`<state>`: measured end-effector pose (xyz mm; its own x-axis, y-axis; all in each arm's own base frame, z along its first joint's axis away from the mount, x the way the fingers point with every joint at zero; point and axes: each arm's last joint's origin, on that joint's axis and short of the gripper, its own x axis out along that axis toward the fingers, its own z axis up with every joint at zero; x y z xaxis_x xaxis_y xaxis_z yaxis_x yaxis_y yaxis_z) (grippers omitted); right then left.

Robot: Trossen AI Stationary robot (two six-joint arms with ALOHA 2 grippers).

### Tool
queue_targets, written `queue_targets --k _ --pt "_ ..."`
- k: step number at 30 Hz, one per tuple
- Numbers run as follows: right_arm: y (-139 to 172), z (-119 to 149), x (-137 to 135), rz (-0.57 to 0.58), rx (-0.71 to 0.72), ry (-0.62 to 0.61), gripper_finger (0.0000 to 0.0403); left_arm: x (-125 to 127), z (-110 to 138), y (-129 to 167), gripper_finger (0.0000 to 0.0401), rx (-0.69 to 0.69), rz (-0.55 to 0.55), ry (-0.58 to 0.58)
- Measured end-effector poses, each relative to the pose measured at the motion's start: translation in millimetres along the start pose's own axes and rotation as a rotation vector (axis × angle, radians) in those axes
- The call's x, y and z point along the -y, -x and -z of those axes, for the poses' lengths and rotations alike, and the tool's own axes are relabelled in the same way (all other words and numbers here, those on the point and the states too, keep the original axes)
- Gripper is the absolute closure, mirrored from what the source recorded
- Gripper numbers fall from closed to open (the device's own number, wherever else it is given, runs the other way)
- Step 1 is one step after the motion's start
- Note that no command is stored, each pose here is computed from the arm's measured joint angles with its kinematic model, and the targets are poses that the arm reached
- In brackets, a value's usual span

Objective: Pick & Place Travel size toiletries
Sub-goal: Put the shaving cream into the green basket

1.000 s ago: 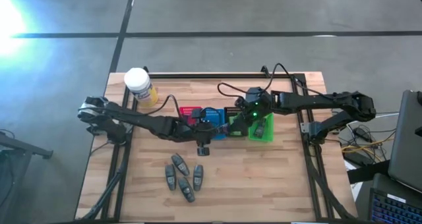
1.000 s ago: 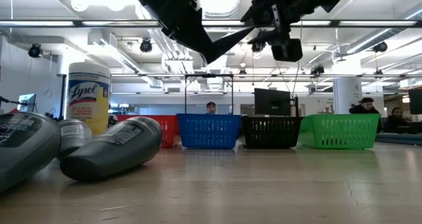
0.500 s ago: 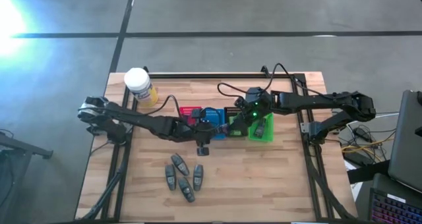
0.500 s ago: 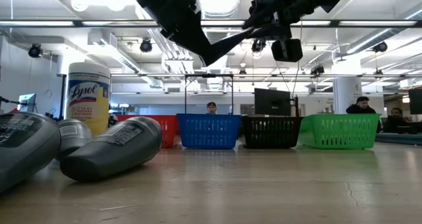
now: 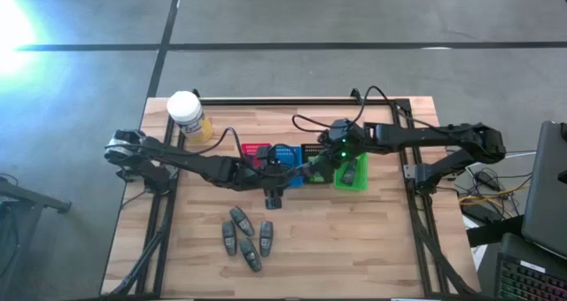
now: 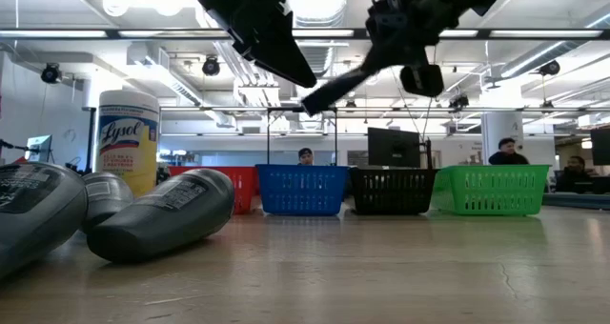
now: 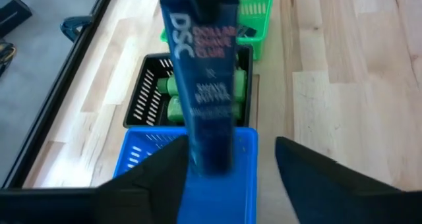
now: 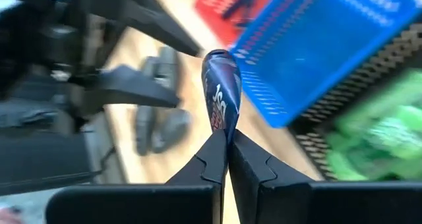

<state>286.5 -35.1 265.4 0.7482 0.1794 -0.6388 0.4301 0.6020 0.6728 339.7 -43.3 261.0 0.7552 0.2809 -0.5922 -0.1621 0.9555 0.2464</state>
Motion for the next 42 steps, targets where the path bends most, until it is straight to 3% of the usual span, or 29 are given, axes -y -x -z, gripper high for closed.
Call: queue_targets --k 6,9,14,19,31,42 --pt "21.7 11.5 8.4 0.191 0.002 0.049 0.0394 -0.4 3.1 0.9 0.012 -0.032 0.0 0.007" --pt "44.5 20.9 9.8 0.306 0.039 0.076 0.0395 -1.1 5.6 2.5 0.0115 -0.059 -0.001 0.004" --pt "82.4 49.3 15.7 0.599 0.086 0.111 0.0395 -2.0 9.0 2.8 0.0117 -0.092 -0.004 0.001" --pt "86.5 68.2 17.7 0.759 0.06 0.128 0.0395 -6.1 7.9 1.4 0.0117 -0.085 -0.013 0.014" --pt "22.6 71.5 28.1 0.95 -0.043 0.211 0.0395 -18.1 18.6 -2.6 0.0122 -0.211 0.069 0.195" --pt "-4.5 73.5 31.6 0.914 -0.1 0.202 0.0394 -2.8 31.1 7.4 0.0121 -0.342 0.065 0.269"
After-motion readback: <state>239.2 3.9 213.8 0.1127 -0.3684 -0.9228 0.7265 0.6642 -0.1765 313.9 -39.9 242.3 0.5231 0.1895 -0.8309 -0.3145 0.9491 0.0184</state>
